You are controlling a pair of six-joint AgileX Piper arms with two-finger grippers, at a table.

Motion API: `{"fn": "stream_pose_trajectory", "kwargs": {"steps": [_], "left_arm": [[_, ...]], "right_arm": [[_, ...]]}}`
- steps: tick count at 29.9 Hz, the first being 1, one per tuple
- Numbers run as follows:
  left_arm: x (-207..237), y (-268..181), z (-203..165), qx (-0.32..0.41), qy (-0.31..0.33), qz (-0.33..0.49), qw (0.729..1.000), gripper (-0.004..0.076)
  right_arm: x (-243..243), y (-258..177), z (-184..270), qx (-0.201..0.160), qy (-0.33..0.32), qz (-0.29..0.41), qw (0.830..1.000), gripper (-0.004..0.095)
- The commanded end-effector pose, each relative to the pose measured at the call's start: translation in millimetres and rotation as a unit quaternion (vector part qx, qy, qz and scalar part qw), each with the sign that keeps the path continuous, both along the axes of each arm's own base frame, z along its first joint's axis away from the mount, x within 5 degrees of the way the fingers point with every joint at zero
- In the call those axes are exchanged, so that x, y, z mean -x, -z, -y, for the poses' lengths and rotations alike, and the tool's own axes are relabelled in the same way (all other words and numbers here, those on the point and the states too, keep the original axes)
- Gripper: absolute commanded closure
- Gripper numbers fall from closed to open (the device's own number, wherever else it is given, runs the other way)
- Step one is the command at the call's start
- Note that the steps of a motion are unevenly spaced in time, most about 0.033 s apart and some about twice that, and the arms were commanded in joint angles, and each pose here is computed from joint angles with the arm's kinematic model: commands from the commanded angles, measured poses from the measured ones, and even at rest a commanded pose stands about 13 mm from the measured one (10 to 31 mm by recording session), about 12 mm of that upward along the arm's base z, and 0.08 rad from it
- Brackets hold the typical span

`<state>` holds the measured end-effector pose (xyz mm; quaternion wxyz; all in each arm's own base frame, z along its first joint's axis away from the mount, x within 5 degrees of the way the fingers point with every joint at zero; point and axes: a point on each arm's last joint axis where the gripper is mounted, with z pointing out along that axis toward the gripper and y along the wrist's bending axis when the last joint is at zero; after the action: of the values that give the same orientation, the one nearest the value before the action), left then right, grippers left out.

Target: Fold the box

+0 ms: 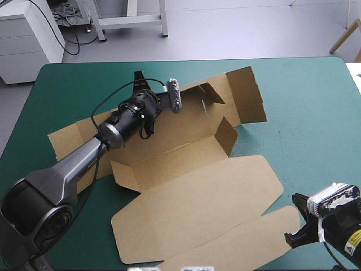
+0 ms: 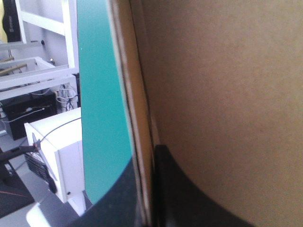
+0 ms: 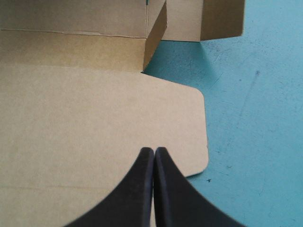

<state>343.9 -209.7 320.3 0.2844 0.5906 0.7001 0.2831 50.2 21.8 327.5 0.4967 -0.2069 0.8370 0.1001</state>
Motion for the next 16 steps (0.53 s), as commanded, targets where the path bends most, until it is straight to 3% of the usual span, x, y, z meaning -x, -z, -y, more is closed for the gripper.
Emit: {"fn": "stream_pose_trajectory", "kwargs": {"steps": [1,9,16], "left_arm": [[24,-18,17,-0.001,0.049,0.055,0.997,0.0734],[65,-13,41,0.001,0.124,0.147,0.981,0.0734],[92,-16,37,0.015,0.143,0.227,0.963,0.0734]], "right_arm": [[-2,-14,-1,-0.017,-0.002,0.042,0.999,0.0927],[-3,-13,-2,-0.018,-0.002,0.04,0.999,0.0927],[-3,-13,-2,-0.018,-0.002,0.04,0.999,0.0927]]}}
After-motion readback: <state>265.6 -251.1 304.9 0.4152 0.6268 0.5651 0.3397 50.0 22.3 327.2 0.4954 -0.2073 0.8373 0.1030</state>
